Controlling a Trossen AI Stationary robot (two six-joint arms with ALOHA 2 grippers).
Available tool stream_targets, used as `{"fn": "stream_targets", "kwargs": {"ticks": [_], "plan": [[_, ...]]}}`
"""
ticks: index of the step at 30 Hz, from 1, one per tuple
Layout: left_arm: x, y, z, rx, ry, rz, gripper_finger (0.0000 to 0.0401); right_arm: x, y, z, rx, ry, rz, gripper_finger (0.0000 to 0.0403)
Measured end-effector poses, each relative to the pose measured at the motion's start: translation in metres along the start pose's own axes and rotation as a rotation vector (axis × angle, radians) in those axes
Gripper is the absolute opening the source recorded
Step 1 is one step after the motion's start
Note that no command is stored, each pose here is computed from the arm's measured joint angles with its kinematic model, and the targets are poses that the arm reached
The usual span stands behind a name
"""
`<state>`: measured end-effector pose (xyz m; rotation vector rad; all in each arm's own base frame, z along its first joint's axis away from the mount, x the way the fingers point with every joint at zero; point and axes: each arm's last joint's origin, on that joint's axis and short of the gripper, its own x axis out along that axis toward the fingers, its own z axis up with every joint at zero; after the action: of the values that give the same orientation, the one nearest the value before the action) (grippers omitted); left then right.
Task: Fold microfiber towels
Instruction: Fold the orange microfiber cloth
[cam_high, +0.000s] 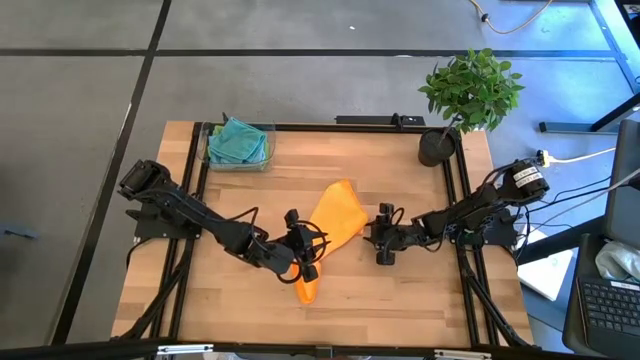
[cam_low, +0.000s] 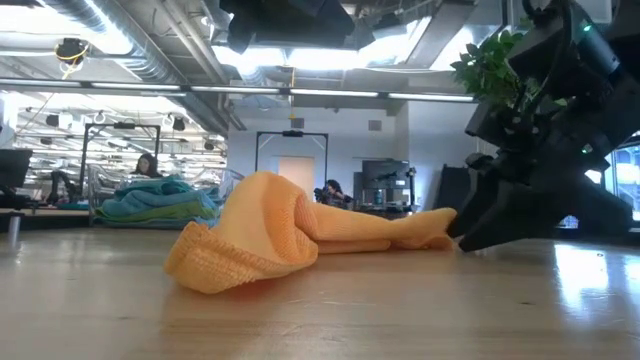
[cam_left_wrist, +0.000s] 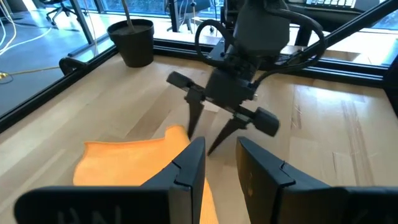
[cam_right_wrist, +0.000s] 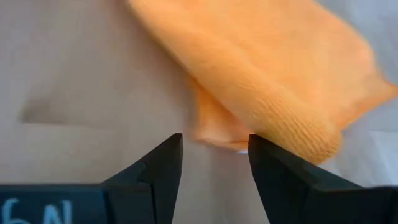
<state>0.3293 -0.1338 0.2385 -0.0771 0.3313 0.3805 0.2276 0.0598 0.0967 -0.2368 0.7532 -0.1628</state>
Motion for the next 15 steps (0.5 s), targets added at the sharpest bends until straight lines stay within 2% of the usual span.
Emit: {"fn": "stream_targets", "kwargs": {"ticks": [3,7,15], "plan": [[0.000,0.000,0.000,0.000,0.000,0.001,0.0082,0.004,-0.008,0.004,0.016,-0.025,-0.038,0.0186],[0.000,0.000,0.000,0.000,0.000,0.002,0.0082,0.009,-0.017,0.006,0.051,-0.033,-0.009,0.0186],[0.000,0.000,0.000,0.008,0.000,0.002,0.0082,0.026,-0.021,0.000,0.043,-0.037,-0.009,0.0186]]}}
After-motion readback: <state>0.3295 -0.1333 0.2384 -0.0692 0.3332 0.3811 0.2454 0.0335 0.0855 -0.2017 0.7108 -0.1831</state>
